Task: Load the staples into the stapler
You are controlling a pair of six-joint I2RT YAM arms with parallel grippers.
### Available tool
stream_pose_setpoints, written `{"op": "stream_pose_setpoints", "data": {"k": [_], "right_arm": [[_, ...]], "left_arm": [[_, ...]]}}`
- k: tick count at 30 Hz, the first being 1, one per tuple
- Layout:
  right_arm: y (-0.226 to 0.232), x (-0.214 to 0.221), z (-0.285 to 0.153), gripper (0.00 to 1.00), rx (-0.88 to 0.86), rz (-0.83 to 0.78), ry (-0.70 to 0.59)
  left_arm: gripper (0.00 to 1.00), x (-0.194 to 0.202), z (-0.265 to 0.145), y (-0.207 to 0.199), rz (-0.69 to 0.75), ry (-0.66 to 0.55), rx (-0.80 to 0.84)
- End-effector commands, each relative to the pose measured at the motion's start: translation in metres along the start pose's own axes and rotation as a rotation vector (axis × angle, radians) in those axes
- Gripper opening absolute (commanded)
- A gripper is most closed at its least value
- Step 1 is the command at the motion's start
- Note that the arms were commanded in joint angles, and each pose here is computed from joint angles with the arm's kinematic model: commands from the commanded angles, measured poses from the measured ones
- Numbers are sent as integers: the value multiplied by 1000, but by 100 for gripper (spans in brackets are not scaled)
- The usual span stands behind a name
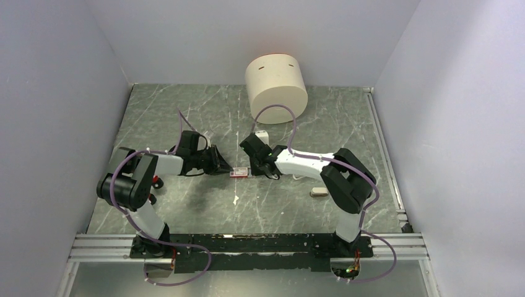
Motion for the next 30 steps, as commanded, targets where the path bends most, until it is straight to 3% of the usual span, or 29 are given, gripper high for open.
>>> {"op": "stream_pose_setpoints", "data": {"k": [1,9,23,30], "right_arm": [[0,-4,1,17,-11,30,-6],[-4,-6,2,0,-34,53,-11],[-16,-33,12,0,-138,168,-43],[-16,-41,17,0,-133,216,-60]], "left_arm": [[21,7,1,0,12,23,18],[7,4,-1,-1,30,10,13],[5,-22,-19,4,65,-43,-46],[5,-43,-38,21,21,-134,-134]]}}
Point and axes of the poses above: each gripper's point midway between its finger pads, its own z axis out along the fingers, its own y axis along the line the jaws close on, x = y × z, the point moved 4 cm from there along -z, back along the fingers, and after that the axes turned 4 degrees about z, right-handed, at the moved point
